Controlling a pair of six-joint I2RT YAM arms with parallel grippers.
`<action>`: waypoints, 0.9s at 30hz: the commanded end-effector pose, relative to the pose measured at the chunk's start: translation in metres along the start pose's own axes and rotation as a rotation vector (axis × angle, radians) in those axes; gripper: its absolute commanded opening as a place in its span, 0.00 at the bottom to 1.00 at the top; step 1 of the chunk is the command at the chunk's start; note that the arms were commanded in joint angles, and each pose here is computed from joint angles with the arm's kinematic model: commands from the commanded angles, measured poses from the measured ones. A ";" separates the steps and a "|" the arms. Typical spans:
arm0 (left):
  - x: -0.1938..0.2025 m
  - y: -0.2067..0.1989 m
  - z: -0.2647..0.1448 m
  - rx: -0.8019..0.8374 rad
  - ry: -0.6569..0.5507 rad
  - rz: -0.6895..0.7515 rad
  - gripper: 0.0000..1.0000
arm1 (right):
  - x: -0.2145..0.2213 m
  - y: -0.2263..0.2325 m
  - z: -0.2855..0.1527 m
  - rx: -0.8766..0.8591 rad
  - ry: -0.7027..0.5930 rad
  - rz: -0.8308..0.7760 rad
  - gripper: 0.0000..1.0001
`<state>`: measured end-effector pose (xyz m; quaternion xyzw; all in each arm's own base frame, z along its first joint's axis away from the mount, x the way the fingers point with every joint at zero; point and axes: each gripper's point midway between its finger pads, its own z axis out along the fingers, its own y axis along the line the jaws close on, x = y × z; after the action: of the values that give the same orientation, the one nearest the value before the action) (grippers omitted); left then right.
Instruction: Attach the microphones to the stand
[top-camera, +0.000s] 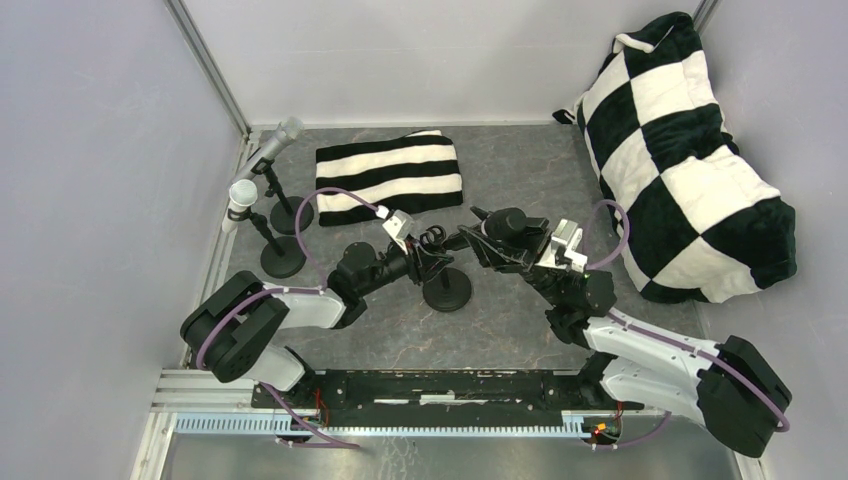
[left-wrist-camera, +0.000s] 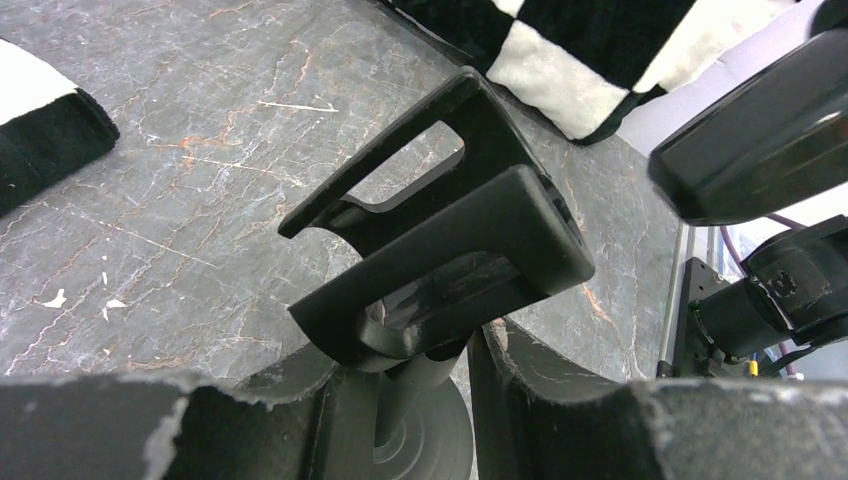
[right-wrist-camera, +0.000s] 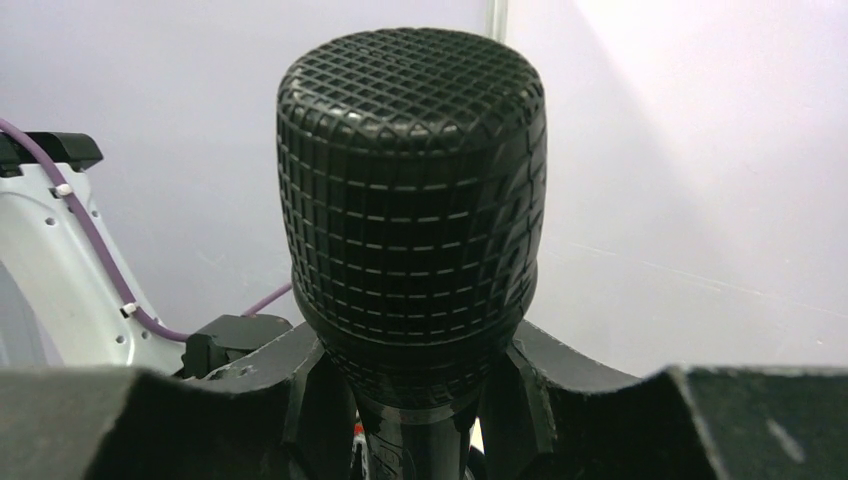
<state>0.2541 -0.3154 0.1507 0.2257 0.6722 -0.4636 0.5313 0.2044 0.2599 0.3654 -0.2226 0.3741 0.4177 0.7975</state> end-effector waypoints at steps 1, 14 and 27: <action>-0.022 -0.021 0.006 0.078 -0.047 0.020 0.02 | -0.038 0.011 0.021 -0.076 -0.125 -0.008 0.00; -0.022 -0.030 0.007 0.119 -0.028 0.066 0.02 | -0.019 0.005 0.033 -0.058 -0.051 -0.005 0.00; -0.020 -0.034 0.007 0.135 -0.014 0.069 0.02 | 0.012 -0.001 0.024 -0.027 0.035 -0.018 0.00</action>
<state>0.2409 -0.3239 0.1504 0.2556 0.6706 -0.4729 0.5112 0.2162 0.2821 0.3657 -0.2479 0.3877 0.4197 0.7824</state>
